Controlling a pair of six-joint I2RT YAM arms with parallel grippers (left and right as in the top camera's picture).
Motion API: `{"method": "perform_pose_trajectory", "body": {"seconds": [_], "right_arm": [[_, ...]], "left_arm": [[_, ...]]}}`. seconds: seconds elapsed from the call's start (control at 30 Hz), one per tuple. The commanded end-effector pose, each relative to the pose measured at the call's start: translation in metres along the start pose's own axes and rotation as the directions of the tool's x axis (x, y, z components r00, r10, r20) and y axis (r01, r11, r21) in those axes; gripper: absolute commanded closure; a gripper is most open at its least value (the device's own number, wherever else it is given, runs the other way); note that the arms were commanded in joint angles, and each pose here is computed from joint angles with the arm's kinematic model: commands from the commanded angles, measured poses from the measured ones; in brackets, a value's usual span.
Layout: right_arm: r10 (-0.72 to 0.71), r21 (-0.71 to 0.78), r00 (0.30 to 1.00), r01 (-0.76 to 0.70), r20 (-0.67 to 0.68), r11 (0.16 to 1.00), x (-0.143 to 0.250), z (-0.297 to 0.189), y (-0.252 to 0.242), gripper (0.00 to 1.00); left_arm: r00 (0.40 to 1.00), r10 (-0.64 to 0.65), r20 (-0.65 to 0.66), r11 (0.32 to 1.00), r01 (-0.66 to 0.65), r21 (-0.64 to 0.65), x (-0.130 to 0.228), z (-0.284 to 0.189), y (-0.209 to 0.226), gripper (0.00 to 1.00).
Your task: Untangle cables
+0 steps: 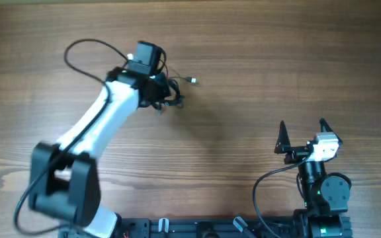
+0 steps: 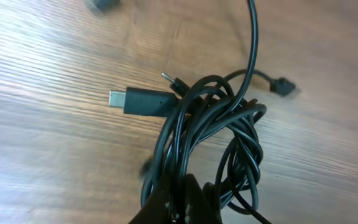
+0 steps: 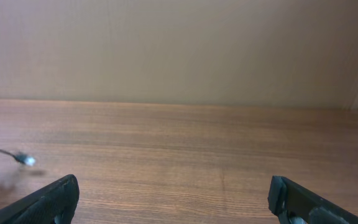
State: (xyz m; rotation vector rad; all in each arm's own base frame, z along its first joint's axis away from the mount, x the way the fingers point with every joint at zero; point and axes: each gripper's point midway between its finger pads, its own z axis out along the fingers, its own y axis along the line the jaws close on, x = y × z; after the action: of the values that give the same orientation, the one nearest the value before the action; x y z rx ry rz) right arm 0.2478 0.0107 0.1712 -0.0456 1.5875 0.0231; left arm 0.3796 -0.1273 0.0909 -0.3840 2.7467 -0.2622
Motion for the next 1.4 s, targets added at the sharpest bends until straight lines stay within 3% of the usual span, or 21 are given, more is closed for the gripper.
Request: {"method": "perform_pose_trajectory", "body": {"seconds": [0.0, 0.17, 0.37, 0.4, 0.47, 0.5, 0.53, 0.57, 0.67, 0.8, 0.9, 1.0, 1.1, 1.17, 1.23, 1.37], "right_arm": [[-0.021, 0.002, 1.0, 0.021, 0.015, 1.0, -0.003, -0.001, -0.001, 0.0], [-0.326, 0.064, 0.946, 0.325, 0.0, 0.944, -0.005, -0.001, -0.011, 0.0], [-0.334, 0.021, 0.943, 0.333, 0.011, 0.943, -0.004, -0.001, -0.003, 0.0], [-0.297, -0.047, 0.954, 0.298, 0.026, 0.953, -0.002, -0.001, 0.009, 0.0], [-0.006, -0.278, 0.999, 0.016, 0.036, 0.96, -0.007, -0.007, 0.048, 0.0], [0.093, -0.343, 0.996, -0.086, 0.004, 0.935, -0.008, -0.011, 0.058, 0.0], [0.27, -0.424, 0.96, -0.278, -0.08, 0.862, -0.011, -0.017, 0.073, 0.0], [0.404, -0.428, 0.902, -0.429, -0.152, 0.796, -0.012, -0.019, 0.077, 0.0], [0.543, -0.372, 0.831, -0.544, -0.116, 0.752, -0.028, -0.015, 0.064, 0.0], [0.436, -0.396, 0.9, -0.396, 0.014, 0.828, -0.046, -0.016, 0.06, 0.0], [0.356, -0.369, 0.934, -0.326, 0.015, 0.87, -0.047, -0.014, 0.058, 0.0], [0.307, -0.311, 0.948, -0.318, -0.084, 0.896, -0.048, -0.005, 0.054, 0.0], [0.305, -0.252, 0.907, -0.381, -0.292, 0.89, -0.042, 0.011, 0.057, 0.01], [0.285, -0.313, 0.839, -0.456, -0.464, 0.833, -0.043, 0.02, 0.08, 0.0], [0.247, -0.491, 0.765, -0.589, -0.595, 0.642, -0.063, 0.018, 0.122, 0.0], [0.279, -0.507, 0.66, -0.729, -0.697, 0.459, -0.066, 0.04, 0.143, 0.0]], "left_arm": [[0.987, 0.138, 0.086, 0.986, -0.145, 0.083, -0.013, -0.049, -0.016, 0.96], [0.931, 0.345, 0.12, 0.923, -0.36, 0.136, -0.003, -0.082, -0.023, 0.96], [0.82, 0.556, 0.135, 0.815, -0.57, 0.106, 0.003, -0.087, -0.02, 0.96], [0.804, 0.578, 0.139, 0.798, -0.593, 0.11, 0.003, -0.087, -0.022, 0.96], [0.779, 0.609, 0.147, 0.765, -0.626, 0.15, 0.008, -0.088, -0.028, 0.96], [0.778, 0.611, 0.148, 0.757, -0.629, 0.18, 0.011, -0.089, -0.032, 0.96], [0.768, 0.622, 0.15, 0.734, -0.639, 0.231, 0.018, -0.091, -0.039, 0.96], [0.75, 0.641, 0.164, 0.688, -0.656, 0.312, 0.027, -0.095, -0.051, 0.96], [0.749, 0.637, 0.181, 0.647, -0.648, 0.402, 0.035, -0.101, -0.064, 0.96], [0.755, 0.632, 0.176, 0.648, -0.639, 0.414, 0.037, -0.102, -0.065, 0.96], [0.756, 0.629, 0.182, 0.626, -0.632, 0.457, 0.041, -0.106, -0.071, 0.96], [0.759, 0.626, 0.181, 0.622, -0.626, 0.47, 0.043, -0.107, -0.073, 0.96], [0.759, 0.624, 0.185, 0.604, -0.619, 0.503, 0.046, -0.111, -0.077, 0.96], [0.759, 0.624, 0.185, 0.6, -0.617, 0.508, 0.047, -0.111, -0.078, 0.96], [0.759, 0.624, 0.185, 0.6, -0.617, 0.508, 0.047, -0.111, -0.078, 0.96], [0.76, 0.622, 0.189, 0.582, -0.611, 0.537, 0.05, -0.114, -0.082, 0.96]]}}
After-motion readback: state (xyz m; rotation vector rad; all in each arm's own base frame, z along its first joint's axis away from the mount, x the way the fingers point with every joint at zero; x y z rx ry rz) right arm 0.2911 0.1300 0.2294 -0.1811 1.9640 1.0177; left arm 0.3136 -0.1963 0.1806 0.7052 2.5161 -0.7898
